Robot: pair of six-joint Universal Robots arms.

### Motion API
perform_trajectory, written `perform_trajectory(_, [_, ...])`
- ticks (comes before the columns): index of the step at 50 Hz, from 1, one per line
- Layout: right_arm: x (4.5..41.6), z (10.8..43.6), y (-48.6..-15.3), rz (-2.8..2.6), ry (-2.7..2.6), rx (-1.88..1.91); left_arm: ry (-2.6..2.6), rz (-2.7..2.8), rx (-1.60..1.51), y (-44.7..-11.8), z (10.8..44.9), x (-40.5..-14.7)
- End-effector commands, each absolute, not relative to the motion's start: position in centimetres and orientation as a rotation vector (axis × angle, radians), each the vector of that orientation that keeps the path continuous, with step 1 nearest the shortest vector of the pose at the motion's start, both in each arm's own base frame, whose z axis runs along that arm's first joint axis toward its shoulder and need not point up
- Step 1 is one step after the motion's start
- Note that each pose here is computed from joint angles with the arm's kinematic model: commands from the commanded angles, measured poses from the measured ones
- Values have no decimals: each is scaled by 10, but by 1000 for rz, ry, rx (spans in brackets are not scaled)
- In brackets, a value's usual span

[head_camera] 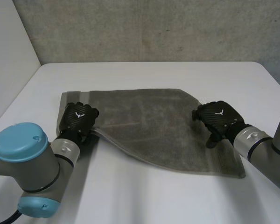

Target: Fold the towel.

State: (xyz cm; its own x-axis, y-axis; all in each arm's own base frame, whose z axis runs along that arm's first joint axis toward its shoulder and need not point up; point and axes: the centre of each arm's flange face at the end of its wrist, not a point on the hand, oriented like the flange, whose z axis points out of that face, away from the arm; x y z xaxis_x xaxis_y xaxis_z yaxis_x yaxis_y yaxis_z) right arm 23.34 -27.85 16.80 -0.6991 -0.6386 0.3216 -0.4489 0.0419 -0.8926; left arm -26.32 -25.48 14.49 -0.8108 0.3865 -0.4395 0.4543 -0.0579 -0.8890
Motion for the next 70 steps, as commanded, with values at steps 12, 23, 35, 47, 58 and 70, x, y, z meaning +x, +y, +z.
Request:
perform_trajectory(12, [204,151,-243,-1453,2294,-1080,2131,-2024,951,-255,141,-262])
perform_trajectory(23, [188,134,-248,-1560,2292,-1095,2130,-2023,942,-256,142,-260])
perform_trajectory(35, [183,121,-253,-1526,2328,-1132,2132,-2021,946,-255,141,-261])
perform_trajectory(47, [183,122,-261,-1626,2293,-1140,2134,-2021,952,-254,141,-262])
perform_trajectory(58, [184,116,-265,-1646,2281,-1139,2139,-2014,957,-252,139,-262])
perform_trajectory(70, [183,119,-261,-1603,2309,-1122,2139,-2014,957,-252,139,-262])
